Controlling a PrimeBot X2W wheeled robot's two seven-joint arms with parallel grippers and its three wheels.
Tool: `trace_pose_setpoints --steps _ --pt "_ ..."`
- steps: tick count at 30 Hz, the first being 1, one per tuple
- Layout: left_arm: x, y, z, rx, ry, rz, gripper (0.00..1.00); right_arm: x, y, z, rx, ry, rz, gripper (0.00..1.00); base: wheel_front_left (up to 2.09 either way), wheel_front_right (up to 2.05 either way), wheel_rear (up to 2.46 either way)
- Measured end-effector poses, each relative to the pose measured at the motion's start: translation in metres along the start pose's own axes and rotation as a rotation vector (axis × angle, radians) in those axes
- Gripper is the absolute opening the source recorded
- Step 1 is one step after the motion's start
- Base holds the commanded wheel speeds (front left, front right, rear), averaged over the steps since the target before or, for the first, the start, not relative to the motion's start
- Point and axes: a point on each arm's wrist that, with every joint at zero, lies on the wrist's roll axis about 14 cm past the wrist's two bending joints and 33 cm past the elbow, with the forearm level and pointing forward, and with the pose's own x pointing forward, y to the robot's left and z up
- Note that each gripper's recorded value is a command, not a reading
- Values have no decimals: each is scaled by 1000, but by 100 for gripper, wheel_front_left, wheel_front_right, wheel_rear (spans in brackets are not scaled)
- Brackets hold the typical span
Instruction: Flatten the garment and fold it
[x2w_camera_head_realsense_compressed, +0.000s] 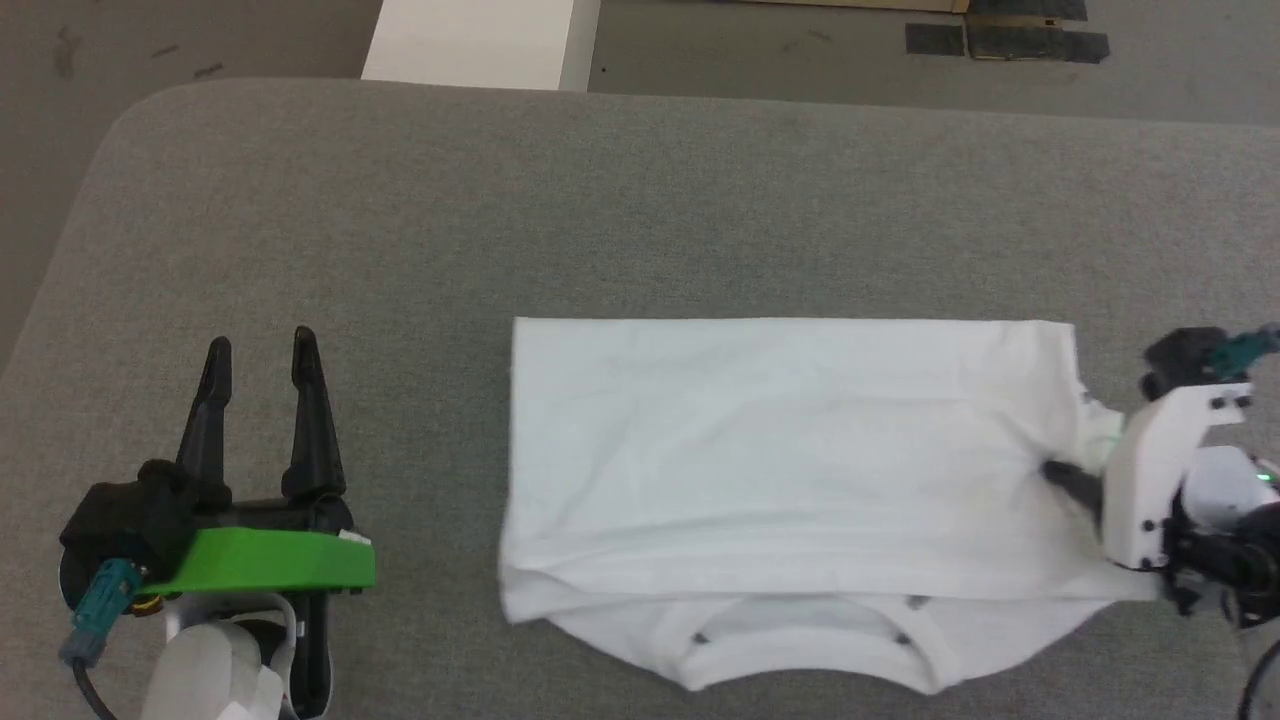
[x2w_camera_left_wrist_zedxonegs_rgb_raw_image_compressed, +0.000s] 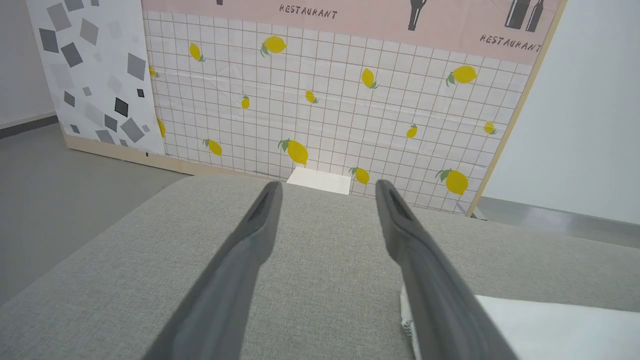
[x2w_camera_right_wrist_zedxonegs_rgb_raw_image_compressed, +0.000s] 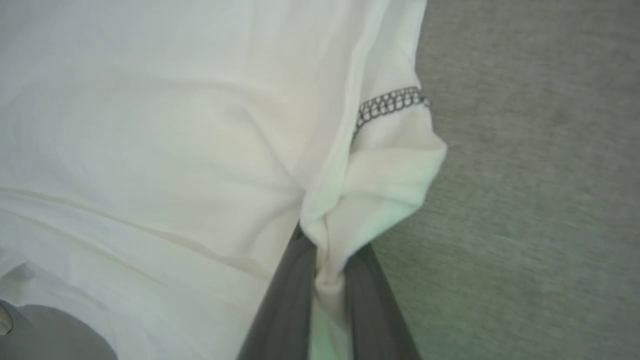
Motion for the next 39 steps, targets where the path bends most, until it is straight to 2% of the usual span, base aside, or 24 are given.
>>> trace_pose_setpoints --steps 4,7,10,13,19,26,32,39 --pt "-2 -3 -2 8 6 -9 100 -25 -60 -1 51 -1 -166 0 0 0 0" --pt "-4 -4 -6 6 19 -13 100 -42 -93 -4 79 3 -272 0 0 0 0" --pt "-5 -7 -11 0 32 -19 100 -51 -105 -4 77 5 -332 0 0 0 0" --pt "-6 -7 -13 -2 39 -20 100 -57 -103 -2 52 18 -349 0 0 0 0" --pt "-11 -5 -14 -8 48 -12 100 -73 -66 19 -129 3 -317 0 0 0 0" --pt "-15 -6 -13 -12 47 -12 100 -84 11 36 -277 -58 -120 0 0 0 0" --pt "-17 -5 -14 -13 54 -9 100 -65 73 34 -360 -75 46 0 0 0 0" --pt "-22 0 -18 -9 70 1 100 -28 124 27 -407 -42 180 0 0 0 0"
